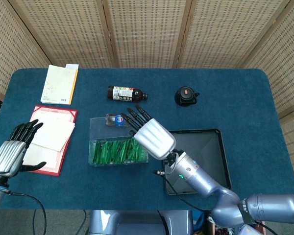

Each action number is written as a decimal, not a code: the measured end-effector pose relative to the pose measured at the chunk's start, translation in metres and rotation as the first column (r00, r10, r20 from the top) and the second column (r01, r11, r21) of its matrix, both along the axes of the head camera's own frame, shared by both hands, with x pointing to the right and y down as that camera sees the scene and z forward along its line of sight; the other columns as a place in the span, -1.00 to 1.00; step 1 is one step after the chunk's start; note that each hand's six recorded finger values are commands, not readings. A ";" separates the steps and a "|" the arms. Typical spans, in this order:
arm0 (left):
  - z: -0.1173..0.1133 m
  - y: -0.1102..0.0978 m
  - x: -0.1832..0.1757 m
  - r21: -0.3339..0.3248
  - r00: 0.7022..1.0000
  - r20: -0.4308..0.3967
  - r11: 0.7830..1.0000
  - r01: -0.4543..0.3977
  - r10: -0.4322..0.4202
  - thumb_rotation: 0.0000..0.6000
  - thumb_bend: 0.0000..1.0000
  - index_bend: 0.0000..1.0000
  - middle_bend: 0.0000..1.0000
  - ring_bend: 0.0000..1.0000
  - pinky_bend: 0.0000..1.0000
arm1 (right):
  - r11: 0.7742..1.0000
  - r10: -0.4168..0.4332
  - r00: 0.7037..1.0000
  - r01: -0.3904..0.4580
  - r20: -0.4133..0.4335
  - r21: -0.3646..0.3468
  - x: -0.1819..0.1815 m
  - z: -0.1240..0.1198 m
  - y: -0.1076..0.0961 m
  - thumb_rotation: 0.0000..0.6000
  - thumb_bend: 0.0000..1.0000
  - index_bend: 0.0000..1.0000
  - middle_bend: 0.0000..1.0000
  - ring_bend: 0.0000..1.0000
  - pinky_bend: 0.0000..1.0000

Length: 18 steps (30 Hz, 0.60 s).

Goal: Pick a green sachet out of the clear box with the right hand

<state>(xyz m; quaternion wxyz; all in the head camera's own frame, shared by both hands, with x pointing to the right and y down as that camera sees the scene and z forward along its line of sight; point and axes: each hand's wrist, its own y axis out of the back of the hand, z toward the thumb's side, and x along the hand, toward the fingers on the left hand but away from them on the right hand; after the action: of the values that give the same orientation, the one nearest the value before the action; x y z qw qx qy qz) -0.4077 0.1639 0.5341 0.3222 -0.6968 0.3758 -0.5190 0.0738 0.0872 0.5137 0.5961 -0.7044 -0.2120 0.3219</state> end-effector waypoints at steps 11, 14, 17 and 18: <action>-0.002 0.002 0.003 0.004 1.000 -0.009 1.000 -0.011 0.011 1.00 -0.91 -1.00 -1.00 -1.00 -1.00 | 0.995 0.086 0.993 -0.090 -0.077 -0.050 0.071 0.021 0.007 1.00 0.22 0.31 -0.67 -1.00 -0.73; -0.003 0.003 0.004 0.004 1.000 -0.009 1.000 -0.017 0.017 1.00 -0.91 -1.00 -1.00 -1.00 -1.00 | 0.993 0.095 0.991 -0.101 -0.089 -0.068 0.090 0.029 0.015 1.00 0.22 0.32 -0.67 -1.00 -0.73; -0.003 0.004 0.005 0.005 1.000 -0.008 1.000 -0.021 0.021 1.00 -0.90 -1.00 -1.00 -1.00 -1.00 | 0.990 0.104 0.990 -0.112 -0.092 -0.088 0.107 0.035 0.023 1.00 0.22 0.32 -0.67 -1.00 -0.73; -0.003 0.005 0.006 0.005 1.000 -0.008 1.000 -0.023 0.023 1.00 -0.90 -1.00 -1.00 -1.00 -1.00 | 0.989 0.104 0.990 -0.113 -0.096 -0.091 0.111 0.037 0.026 1.00 0.22 0.32 -0.67 -1.00 -0.73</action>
<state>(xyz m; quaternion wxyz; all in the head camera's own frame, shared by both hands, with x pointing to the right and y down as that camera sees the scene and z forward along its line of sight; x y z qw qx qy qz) -0.4018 0.1687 0.5311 0.3282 -0.7024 0.3705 -0.5116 0.1849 0.1128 0.5509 0.5520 -0.7044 -0.2069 0.3953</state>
